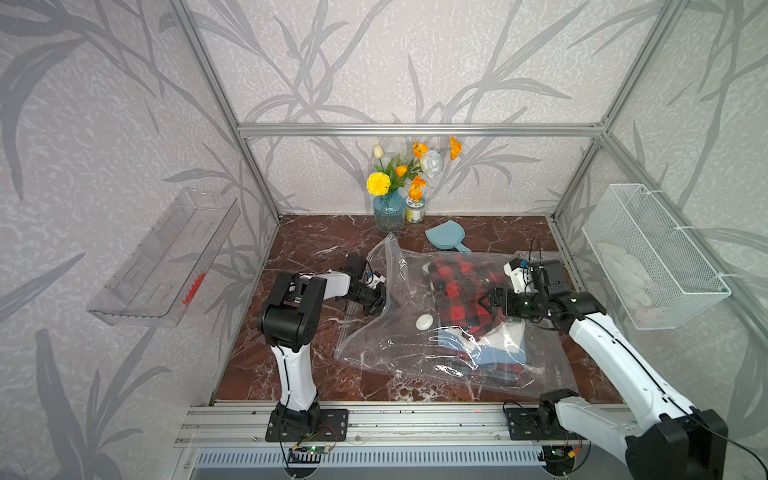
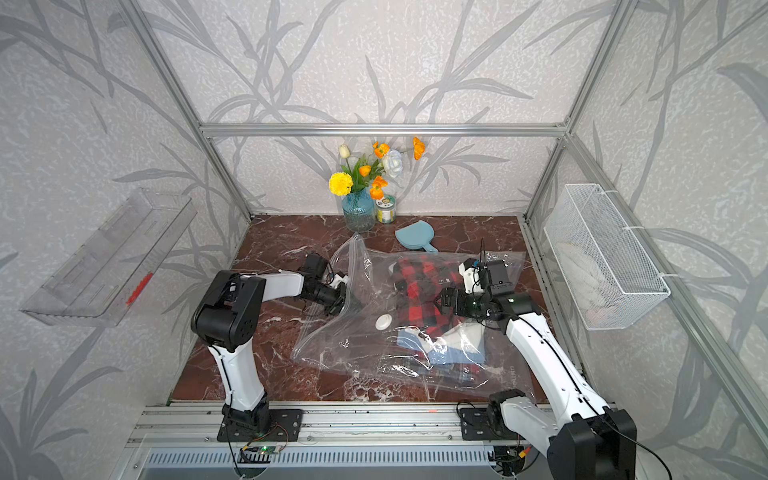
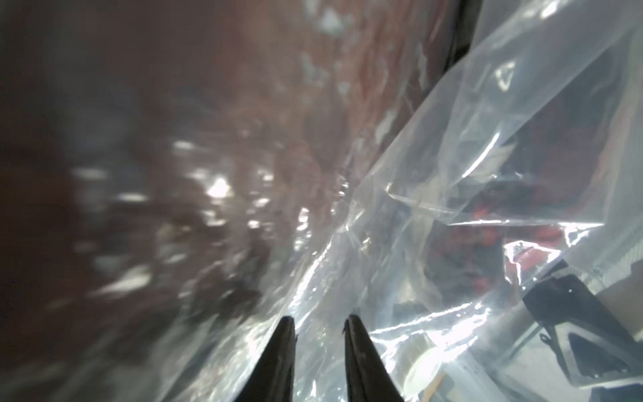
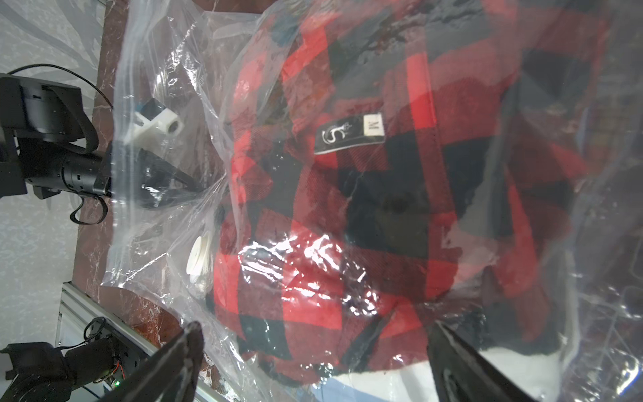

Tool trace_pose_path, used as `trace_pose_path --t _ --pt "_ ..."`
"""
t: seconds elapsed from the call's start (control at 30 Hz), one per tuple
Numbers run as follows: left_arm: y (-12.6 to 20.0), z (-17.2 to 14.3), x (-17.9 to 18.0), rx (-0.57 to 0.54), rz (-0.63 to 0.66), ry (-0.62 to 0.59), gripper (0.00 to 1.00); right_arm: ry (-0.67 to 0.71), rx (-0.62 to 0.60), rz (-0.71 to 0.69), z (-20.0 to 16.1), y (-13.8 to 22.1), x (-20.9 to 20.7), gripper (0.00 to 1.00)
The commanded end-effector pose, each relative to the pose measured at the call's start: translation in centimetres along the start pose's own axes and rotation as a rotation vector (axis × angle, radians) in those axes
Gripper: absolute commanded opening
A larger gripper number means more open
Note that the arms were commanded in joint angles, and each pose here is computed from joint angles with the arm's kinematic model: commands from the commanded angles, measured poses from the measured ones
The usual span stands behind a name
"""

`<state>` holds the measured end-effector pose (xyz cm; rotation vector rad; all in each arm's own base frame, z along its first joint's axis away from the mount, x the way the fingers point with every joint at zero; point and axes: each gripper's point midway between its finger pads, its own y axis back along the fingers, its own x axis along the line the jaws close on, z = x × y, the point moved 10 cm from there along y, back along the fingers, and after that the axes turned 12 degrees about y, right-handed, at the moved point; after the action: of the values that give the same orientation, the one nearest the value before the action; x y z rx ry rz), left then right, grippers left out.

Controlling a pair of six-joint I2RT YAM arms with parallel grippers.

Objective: Take the shirt out of the vacuum bag
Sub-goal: Open the vacuum bag at the center of the board.

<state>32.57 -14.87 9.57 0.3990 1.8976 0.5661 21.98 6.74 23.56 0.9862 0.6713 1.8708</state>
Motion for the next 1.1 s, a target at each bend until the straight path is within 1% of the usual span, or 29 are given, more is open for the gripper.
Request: trace_pose_path --t 0.0,0.1,0.2,0.27,0.33,0.4,0.47,0.57,0.6,0.67,0.77,0.9,0.97,1.07 --pt "1.1 -0.8 -4.2 -0.004 -0.226 -0.124 0.30 0.008 -0.014 -0.025 0.6 0.9 -0.3 0.99" --pt "3.2 -2.1 -7.7 -0.026 -0.380 -0.220 0.32 -0.013 -0.021 -0.037 0.8 1.2 -1.0 0.99" --pt "5.5 -4.0 -11.2 -0.045 -0.502 -0.332 0.37 -0.045 -0.027 -0.046 0.9 1.1 -1.8 0.99" --pt "6.6 -5.3 -12.9 -0.050 -0.542 -0.391 0.38 -0.067 -0.036 -0.055 1.1 1.1 -2.3 0.99" --pt "7.5 -6.5 -13.6 -0.059 -0.561 -0.432 0.43 -0.089 -0.057 -0.071 1.4 1.3 -2.8 0.99" --pt "7.5 -7.2 -13.2 -0.060 -0.540 -0.439 0.46 -0.108 -0.074 -0.077 1.6 1.5 -3.2 0.99" --pt "6.8 -7.4 -11.7 -0.047 -0.484 -0.418 0.47 -0.119 -0.078 -0.079 1.7 1.5 -3.5 0.99" --pt "5.2 -6.9 -8.1 -0.031 -0.357 -0.316 0.46 -0.125 -0.080 -0.084 1.8 1.5 -3.7 0.99" --pt "4.9 -6.6 -6.9 -0.041 -0.326 -0.277 0.46 -0.125 -0.083 -0.086 1.8 1.6 -3.7 0.99" --pt "5.1 -6.3 -5.5 -0.080 -0.344 -0.244 0.45 -0.122 -0.088 -0.082 1.8 1.8 -3.6 0.99" --pt "6.2 -6.2 -4.9 -0.144 -0.372 -0.219 0.45 -0.119 -0.090 -0.079 1.8 1.9 -3.5 0.99" --pt "6.9 -6.9 -5.3 -0.166 -0.341 -0.231 0.45 -0.087 -0.094 0.054 2.0 1.8 -2.4 1.00" --pt "6.9 -7.1 -5.0 -0.160 -0.295 -0.223 0.41 -0.058 -0.073 0.077 2.0 1.5 -1.4 1.00" --pt "6.7 -7.4 -4.3 -0.146 -0.252 -0.212 0.29 -0.011 -0.050 0.122 2.2 0.5 0.7 1.00"
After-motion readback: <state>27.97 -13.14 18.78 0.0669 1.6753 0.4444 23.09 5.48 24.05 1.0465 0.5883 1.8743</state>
